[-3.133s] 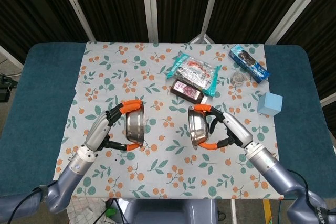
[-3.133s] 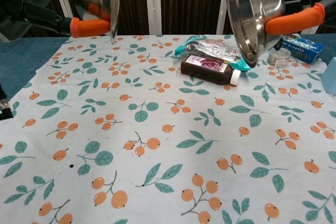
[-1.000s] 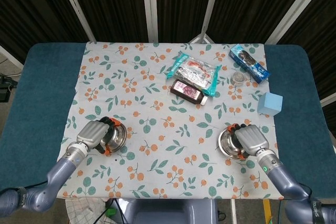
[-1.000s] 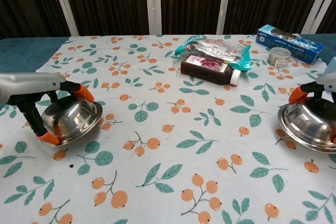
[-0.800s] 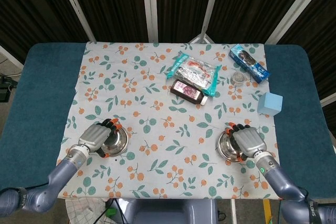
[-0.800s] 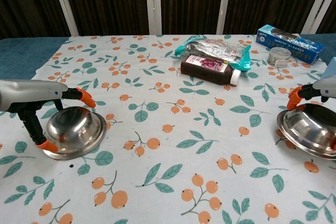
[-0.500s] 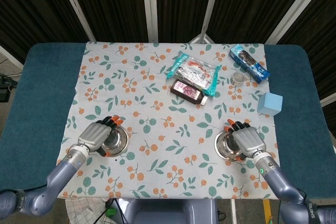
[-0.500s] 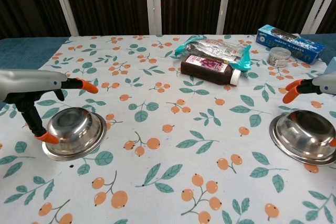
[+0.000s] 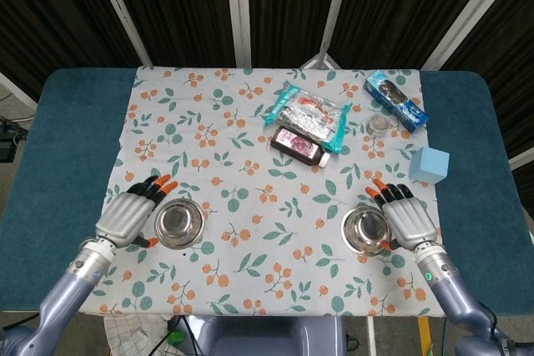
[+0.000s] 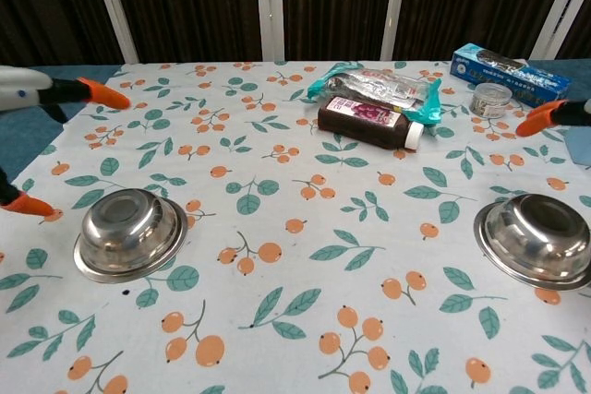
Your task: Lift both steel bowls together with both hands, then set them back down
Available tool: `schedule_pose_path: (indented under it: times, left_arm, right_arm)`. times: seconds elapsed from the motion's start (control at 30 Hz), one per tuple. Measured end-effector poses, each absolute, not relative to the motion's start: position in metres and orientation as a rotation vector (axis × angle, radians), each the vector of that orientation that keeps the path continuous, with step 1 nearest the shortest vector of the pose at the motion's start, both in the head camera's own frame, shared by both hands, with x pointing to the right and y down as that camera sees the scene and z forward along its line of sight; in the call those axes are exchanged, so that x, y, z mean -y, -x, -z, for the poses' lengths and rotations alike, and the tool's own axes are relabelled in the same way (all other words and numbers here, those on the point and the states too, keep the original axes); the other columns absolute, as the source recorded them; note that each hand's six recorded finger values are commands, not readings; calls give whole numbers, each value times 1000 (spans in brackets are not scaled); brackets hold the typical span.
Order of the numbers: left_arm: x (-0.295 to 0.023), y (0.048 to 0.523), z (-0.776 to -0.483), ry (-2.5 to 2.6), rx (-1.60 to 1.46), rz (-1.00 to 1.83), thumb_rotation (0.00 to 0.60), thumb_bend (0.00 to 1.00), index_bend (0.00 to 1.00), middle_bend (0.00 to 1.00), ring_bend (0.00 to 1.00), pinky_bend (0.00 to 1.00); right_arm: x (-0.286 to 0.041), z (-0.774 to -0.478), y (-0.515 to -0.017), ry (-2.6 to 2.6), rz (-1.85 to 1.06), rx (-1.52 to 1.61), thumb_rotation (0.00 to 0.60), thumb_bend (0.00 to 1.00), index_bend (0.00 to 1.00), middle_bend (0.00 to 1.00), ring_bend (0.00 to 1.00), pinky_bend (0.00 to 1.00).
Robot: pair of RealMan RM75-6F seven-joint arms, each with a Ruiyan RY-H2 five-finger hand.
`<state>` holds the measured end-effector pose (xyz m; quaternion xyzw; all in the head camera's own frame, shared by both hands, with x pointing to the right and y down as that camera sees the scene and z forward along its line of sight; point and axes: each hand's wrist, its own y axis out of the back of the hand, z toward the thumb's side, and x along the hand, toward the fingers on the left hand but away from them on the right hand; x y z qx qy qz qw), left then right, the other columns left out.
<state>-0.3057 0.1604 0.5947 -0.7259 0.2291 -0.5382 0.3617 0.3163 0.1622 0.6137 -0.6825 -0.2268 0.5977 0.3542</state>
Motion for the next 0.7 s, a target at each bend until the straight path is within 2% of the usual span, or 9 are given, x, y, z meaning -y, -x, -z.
schedule_pose_path:
  times: [0.23, 0.4, 0.53, 0.7]
  left_arm:
    - [-187, 367, -544, 1606, -814, 1342, 600, 0, 30, 0, 0, 157]
    - [-220, 421, -520, 1457, -932, 1375, 600, 0, 37, 0, 0, 142]
    - [-237, 442, -513, 1415, -973, 1381, 600, 0, 47, 0, 0, 141]
    - [-246, 454, -518, 1401, -988, 1417, 600, 1, 59, 0, 0, 141]
  right_arm:
    - [-174, -569, -346, 1609, -1413, 848, 600, 74, 150, 0, 96, 87]
    - [-201, -547, -374, 1524, -1394, 940, 600, 74, 155, 0, 96, 74]
    - [-215, -538, -386, 1492, -1406, 917, 600, 74, 166, 0, 96, 69]
    - [-227, -532, -397, 1472, -1428, 880, 600, 74, 168, 0, 97, 69]
